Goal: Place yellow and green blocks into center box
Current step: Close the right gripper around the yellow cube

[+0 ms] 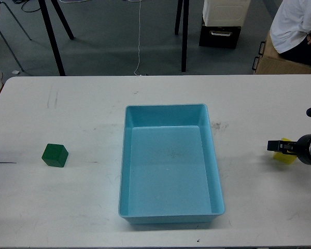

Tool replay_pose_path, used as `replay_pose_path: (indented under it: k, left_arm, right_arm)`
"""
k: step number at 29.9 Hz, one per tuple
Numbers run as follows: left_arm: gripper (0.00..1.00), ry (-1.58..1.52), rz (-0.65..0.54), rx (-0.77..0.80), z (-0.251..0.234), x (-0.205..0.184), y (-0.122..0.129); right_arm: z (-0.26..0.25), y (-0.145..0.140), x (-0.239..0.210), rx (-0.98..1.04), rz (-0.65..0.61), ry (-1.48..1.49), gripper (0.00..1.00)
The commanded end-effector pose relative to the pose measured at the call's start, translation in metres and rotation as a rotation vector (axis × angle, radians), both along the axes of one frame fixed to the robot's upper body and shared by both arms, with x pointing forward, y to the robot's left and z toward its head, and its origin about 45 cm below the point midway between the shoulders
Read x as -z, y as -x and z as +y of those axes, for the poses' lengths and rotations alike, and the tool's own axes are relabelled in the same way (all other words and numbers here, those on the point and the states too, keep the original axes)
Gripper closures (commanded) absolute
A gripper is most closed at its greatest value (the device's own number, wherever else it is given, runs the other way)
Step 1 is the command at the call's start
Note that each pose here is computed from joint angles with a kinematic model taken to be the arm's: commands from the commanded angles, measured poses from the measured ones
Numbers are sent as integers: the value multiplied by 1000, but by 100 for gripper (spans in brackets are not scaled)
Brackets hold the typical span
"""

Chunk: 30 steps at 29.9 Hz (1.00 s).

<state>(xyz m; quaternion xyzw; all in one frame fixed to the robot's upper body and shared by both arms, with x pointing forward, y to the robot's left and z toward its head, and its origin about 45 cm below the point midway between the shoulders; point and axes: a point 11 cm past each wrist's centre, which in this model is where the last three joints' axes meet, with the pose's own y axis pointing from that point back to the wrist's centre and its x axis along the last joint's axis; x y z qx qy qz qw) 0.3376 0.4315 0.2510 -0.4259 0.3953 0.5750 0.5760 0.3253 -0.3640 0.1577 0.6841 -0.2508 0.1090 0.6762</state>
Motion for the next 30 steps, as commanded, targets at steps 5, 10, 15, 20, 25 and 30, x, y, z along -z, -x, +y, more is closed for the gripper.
replay_pose_path:
  k: [5, 10, 15, 20, 25, 30]
  left_arm:
    - [0, 4, -2, 0, -1, 0, 0]
    - [0, 4, 0, -1, -1, 1, 0]
    - [0, 4, -4, 1, -1, -1, -1]
    - [0, 4, -3, 0, -1, 0, -1]
    - [0, 4, -3, 0, -1, 0, -1]
    - [0, 4, -5, 0, -1, -1, -1]
  right_arm:
    - [5, -2, 2, 1, -25, -7, 24]
    - [5, -2, 2, 1, -24, -7, 37]
    - [5, -2, 2, 1, -25, -8, 39]
    - [6, -3, 1, 2, -38, -14, 43]
    - [8, -5, 0, -7, -47, -32, 52]
    - [16, -15, -14, 18, -93, -87, 54]
